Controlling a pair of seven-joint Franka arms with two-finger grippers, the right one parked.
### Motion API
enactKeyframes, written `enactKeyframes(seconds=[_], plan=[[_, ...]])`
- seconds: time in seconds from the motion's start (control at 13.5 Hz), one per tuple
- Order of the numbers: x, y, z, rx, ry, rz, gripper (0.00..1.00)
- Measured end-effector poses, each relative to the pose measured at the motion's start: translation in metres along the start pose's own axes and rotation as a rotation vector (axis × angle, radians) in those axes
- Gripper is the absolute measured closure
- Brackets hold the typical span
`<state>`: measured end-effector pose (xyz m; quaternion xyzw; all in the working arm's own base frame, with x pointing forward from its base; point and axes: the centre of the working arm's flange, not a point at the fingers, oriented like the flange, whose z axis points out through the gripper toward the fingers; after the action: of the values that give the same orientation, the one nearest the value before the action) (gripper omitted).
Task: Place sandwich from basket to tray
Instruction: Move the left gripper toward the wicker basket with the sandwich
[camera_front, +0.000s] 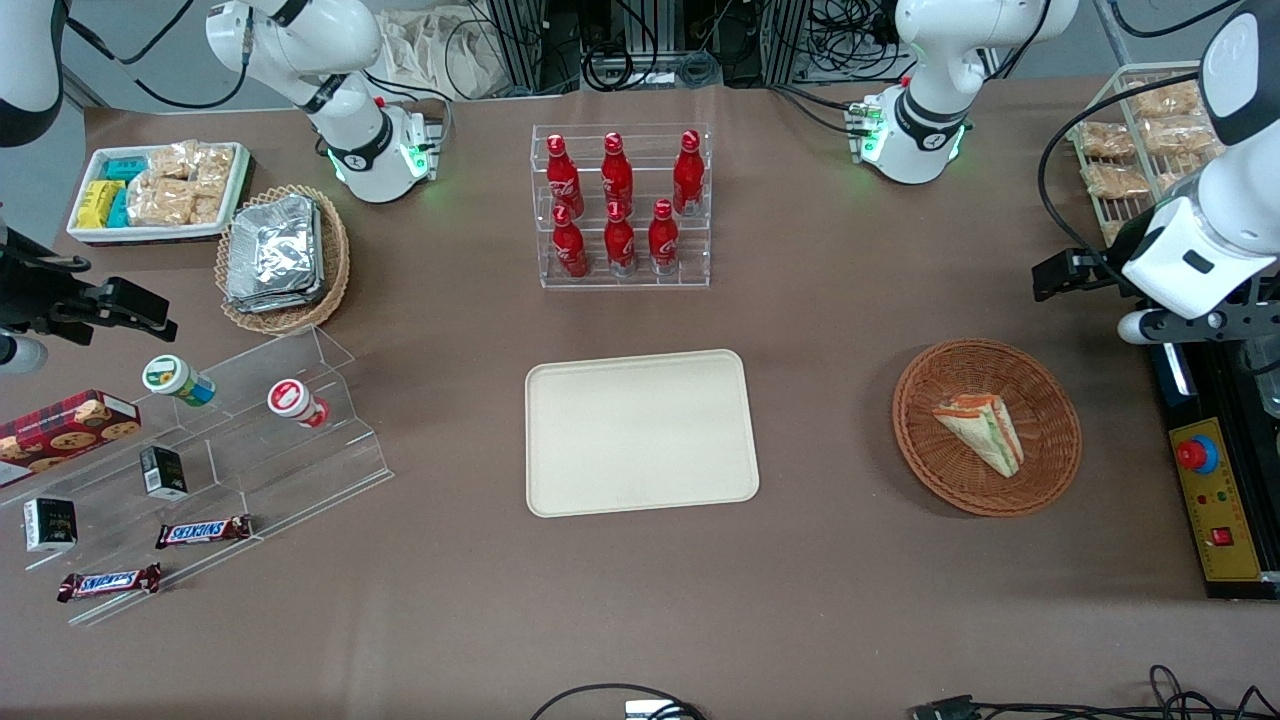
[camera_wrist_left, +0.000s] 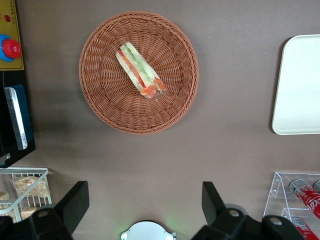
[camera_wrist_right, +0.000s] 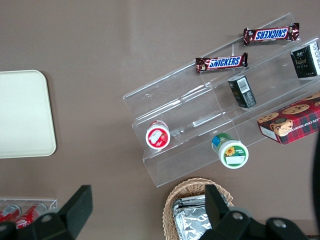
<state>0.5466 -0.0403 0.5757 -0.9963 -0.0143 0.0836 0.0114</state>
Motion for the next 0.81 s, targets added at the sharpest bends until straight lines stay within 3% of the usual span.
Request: enactKeyframes(seconds=[0.81], plan=[[0.0003,-0.0033,-0.0002,0.008,0.002,-0.005,0.0]])
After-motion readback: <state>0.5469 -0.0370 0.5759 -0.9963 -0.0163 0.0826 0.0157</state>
